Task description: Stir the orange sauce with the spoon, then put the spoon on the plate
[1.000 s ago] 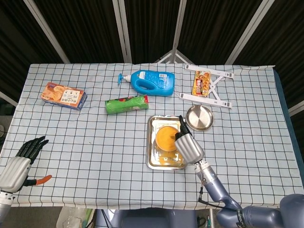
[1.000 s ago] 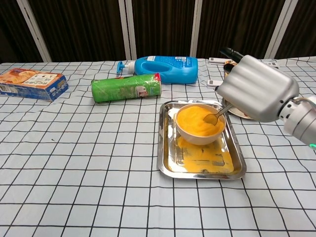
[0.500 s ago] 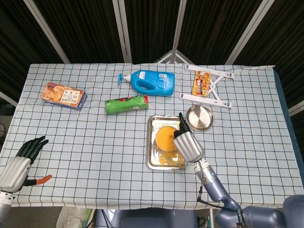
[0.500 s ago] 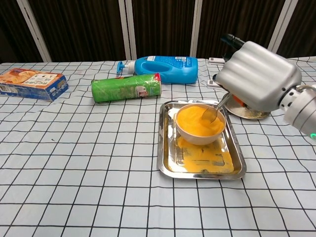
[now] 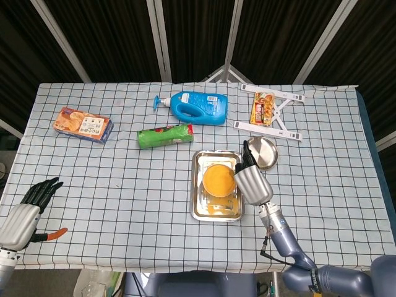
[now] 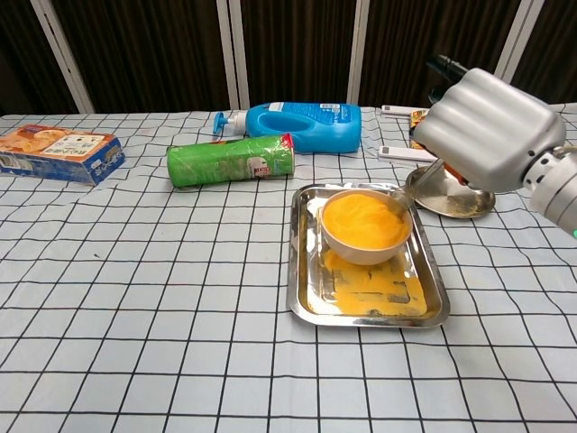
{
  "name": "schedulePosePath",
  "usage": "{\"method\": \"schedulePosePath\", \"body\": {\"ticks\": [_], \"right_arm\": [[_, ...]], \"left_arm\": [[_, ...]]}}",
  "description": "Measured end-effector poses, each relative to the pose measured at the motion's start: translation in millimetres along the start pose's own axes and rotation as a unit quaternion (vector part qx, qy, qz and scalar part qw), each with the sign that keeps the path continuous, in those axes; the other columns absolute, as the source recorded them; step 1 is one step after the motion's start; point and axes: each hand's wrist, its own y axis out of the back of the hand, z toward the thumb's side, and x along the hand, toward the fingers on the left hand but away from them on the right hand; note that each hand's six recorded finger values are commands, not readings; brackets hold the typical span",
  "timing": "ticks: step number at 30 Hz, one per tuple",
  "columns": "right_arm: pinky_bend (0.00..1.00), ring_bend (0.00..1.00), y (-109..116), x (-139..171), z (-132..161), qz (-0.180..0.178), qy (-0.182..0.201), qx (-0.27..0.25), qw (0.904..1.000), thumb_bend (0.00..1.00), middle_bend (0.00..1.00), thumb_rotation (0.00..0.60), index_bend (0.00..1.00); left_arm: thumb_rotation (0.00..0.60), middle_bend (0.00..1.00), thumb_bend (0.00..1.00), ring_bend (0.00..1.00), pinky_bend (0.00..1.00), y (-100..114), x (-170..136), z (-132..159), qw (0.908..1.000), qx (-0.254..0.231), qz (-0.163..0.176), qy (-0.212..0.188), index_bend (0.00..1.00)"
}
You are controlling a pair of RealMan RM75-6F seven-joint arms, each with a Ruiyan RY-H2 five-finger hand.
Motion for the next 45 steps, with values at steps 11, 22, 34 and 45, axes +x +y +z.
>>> {"method": "schedulePosePath", "body": {"ticks": [11, 22, 34, 45], "right_arm": [[0.0, 0.3, 6.0, 5.2, 16.4, -0.004, 0.016, -0.027, 0.9995, 0.67, 0.61, 0.6, 0.65], [0.0, 0.3, 29.9, 3.5, 19.1, -0.03, 0.018, -0.05, 0.9981, 0.67, 0.61, 0.6, 0.65], [0.0, 0.3, 27.3, 9.3, 17.2, -0.026, 0.021, -0.047, 0.9983, 0.67, 0.61, 0.6, 0.65], [0.0, 0.3, 23.4, 12.7, 28.0, -0.027, 0.036, -0.038, 0.9983, 0.67, 0.61, 0.6, 0.65]], "left_arm": [[0.6, 0.0, 0.0, 0.0, 0.0, 0.2, 0.1, 0.1, 1.0, 0.0, 0.001, 0.0, 0.0], [0.6, 0.0, 0.0, 0.0, 0.0, 0.3, -0.2, -0.1, 1.0, 0.0, 0.002, 0.0, 0.0], [0.6, 0.0, 0.0, 0.0, 0.0, -0.1, -0.1, 0.1, 1.0, 0.001, 0.001, 0.0, 0.0], [0.6, 0.0, 0.0, 0.0, 0.0, 0.2, 0.1, 0.1, 1.0, 0.001, 0.002, 0.0, 0.0]]}}
